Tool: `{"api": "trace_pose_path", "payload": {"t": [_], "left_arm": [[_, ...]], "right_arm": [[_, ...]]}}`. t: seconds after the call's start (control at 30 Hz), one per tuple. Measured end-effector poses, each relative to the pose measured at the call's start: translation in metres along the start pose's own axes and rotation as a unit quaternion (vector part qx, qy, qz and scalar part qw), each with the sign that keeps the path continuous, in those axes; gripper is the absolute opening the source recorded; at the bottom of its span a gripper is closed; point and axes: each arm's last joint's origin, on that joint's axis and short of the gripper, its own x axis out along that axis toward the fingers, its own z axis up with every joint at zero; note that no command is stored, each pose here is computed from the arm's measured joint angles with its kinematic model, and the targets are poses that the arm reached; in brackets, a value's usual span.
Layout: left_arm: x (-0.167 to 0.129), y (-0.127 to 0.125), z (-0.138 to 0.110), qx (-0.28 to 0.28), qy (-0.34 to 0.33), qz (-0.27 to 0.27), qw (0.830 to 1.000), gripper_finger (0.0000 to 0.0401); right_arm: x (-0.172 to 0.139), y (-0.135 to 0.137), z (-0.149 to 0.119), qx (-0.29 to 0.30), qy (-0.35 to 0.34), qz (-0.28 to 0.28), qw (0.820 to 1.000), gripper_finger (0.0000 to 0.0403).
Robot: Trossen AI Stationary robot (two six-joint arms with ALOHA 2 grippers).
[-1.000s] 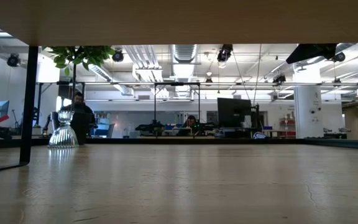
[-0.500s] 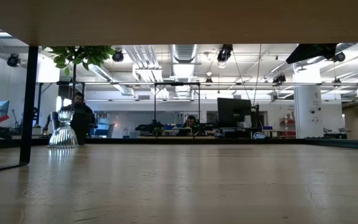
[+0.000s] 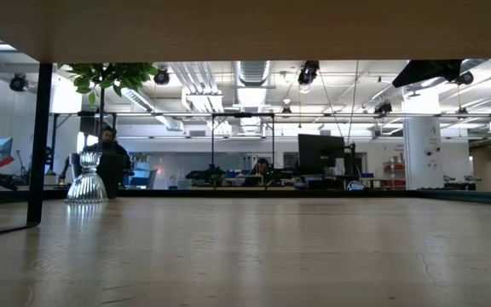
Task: Pick & Place candle stick holders
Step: Put the transparent glass candle holder on the shelf
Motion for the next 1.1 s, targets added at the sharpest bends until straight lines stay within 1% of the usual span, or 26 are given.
{"api": "trace_pose_path", "payload": {"t": [0.1, 0.17, 0.23, 0.27, 0.3, 0.37, 0.47, 0.5, 0.6, 0.7, 0.83, 1.03, 1.1], "left_arm": [[-0.031, 0.008, -0.008, -0.026, -0.025, 0.044, 0.998, 0.0177], [-0.053, 0.017, -0.015, -0.047, -0.079, 0.081, 0.992, 0.0177], [-0.072, 0.029, -0.022, -0.067, -0.14, 0.111, 0.982, 0.0177], [-0.078, 0.033, -0.024, -0.085, -0.167, 0.111, 0.976, 0.0177], [-0.082, 0.037, -0.025, -0.091, -0.191, 0.098, 0.972, 0.0177], [-0.087, 0.05, -0.025, -0.093, -0.219, 0.099, 0.966, 0.0177], [-0.085, 0.072, -0.02, -0.121, -0.228, 0.12, 0.959, 0.0177], [-0.083, 0.08, -0.02, -0.124, -0.222, 0.132, 0.958, 0.0177], [-0.075, 0.104, -0.02, -0.162, -0.202, 0.154, 0.954, 0.0177], [-0.066, 0.129, -0.022, -0.21, -0.203, 0.182, 0.939, 0.0177], [-0.056, 0.159, -0.026, -0.274, -0.205, 0.212, 0.915, 0.0177], [-0.044, 0.193, -0.027, -0.349, -0.196, 0.259, 0.879, 0.0176], [-0.043, 0.203, -0.024, -0.38, -0.195, 0.273, 0.862, 0.0174]], "right_arm": [[0.0, 0.0, 0.0, 0.0, 0.0, 0.0, 1.0, 0.0008], [0.0, 0.0, 0.0, 0.0, 0.0, 0.0, 1.0, 0.0008], [0.0, 0.0, 0.0, 0.0, 0.0, 0.0, 1.0, 0.0008], [0.0, 0.0, 0.0, 0.0, 0.0, 0.0, 1.0, 0.0008], [0.0, 0.0, 0.0, 0.0, 0.0, 0.0, 1.0, 0.0008], [0.0, 0.0, 0.0, 0.0, 0.0, 0.0, 1.0, 0.0008], [0.0, 0.0, 0.0, 0.0, 0.0, 0.0, 1.0, 0.0008], [0.0, 0.0, 0.0, 0.0, 0.0, 0.0, 1.0, 0.0008], [0.0, 0.0, 0.0, 0.0, 0.0, 0.0, 1.0, 0.0008], [0.0, 0.0, 0.0, 0.0, 0.0, 0.0, 1.0, 0.0008], [0.0, 0.0, 0.0, 0.0, 0.0, 0.0, 1.0, 0.0008], [0.0, 0.0, 0.0, 0.0, 0.0, 0.0, 1.0, 0.0008], [0.0, 0.0, 0.0, 0.0, 0.0, 0.0, 1.0, 0.0008]]}}
